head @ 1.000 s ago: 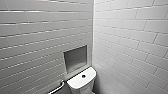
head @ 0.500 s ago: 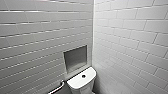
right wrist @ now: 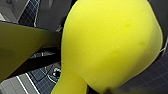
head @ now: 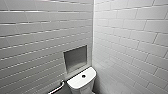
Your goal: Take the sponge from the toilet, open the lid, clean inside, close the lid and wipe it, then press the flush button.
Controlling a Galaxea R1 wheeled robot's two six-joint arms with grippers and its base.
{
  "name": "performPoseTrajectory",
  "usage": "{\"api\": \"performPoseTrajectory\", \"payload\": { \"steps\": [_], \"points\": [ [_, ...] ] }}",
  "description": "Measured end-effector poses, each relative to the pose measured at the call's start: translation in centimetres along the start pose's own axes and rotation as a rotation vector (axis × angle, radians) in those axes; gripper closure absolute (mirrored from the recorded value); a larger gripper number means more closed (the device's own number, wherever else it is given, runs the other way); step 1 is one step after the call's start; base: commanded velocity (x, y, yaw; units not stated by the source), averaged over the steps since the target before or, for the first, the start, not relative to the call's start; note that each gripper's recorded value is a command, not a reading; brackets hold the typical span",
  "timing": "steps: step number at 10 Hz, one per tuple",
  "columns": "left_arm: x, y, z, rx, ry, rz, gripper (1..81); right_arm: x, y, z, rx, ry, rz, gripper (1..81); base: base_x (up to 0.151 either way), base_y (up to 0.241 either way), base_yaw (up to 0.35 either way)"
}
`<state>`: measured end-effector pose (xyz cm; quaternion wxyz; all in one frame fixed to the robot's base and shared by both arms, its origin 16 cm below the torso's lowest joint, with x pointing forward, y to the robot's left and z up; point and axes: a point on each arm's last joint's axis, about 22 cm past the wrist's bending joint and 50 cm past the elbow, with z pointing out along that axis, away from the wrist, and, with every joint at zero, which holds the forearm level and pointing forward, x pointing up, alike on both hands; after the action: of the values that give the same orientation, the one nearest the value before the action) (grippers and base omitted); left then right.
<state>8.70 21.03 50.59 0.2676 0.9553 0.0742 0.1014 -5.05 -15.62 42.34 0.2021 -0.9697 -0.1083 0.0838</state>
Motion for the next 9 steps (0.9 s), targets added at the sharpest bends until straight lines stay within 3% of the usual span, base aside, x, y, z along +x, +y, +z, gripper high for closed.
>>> {"api": "performPoseTrajectory", "payload": {
  "steps": [4,7,9],
  "points": [
    [15.2,2.7,-5.9,-0.08,0.108,0.047,1.0,-0.4,-0.1,0.1,0.004,-0.006,0.005,81.1,0.0,0.0,0.0],
    [21.7,5.5,-8.0,-0.127,0.071,0.057,1.0,-2.5,-0.6,0.6,0.019,-0.056,0.026,81.1,0.0,0.0,0.0],
    [27.5,8.3,-10.3,-0.164,0.091,0.077,1.0,-2.2,-0.7,0.7,0.021,-0.055,0.026,81.1,0.0,0.0,0.0]
  ]
}}
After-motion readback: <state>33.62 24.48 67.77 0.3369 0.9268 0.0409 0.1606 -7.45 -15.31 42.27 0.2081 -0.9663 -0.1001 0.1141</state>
